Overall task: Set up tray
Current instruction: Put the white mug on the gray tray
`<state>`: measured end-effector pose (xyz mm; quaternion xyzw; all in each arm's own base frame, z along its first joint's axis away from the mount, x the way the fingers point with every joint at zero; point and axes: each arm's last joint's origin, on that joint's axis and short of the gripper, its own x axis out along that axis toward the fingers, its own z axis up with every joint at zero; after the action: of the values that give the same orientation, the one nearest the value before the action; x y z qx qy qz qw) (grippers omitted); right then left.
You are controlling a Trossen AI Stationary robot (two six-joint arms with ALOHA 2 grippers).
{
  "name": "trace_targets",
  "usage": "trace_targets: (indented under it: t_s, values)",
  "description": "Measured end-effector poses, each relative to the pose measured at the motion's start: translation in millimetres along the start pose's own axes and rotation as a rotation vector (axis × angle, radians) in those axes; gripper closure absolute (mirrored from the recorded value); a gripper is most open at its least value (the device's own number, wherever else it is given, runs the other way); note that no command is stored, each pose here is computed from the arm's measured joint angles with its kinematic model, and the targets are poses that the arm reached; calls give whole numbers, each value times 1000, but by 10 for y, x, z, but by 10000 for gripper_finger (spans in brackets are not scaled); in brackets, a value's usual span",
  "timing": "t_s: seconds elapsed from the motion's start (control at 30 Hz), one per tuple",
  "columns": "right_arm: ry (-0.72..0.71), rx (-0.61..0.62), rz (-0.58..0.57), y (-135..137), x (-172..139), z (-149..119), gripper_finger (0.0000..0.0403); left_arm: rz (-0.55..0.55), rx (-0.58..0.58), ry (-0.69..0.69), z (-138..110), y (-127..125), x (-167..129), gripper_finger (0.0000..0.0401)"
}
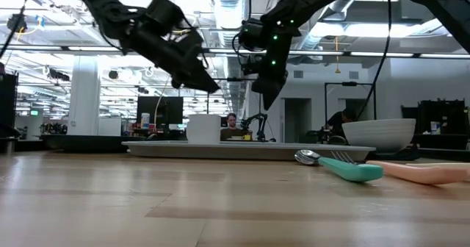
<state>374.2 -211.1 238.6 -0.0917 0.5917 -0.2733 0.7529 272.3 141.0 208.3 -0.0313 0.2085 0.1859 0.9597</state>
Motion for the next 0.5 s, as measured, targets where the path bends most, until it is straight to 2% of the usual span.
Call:
trace_targets:
  t_s: [0.27, 0.5]
  values:
    - [99, 21, -19, -279, -170, -216, 332, 122, -2, 93, -30, 83, 430, 310]
    - [126, 94, -27, -502, -414, -388, 332, 135, 75, 195, 192, 178, 443, 310]
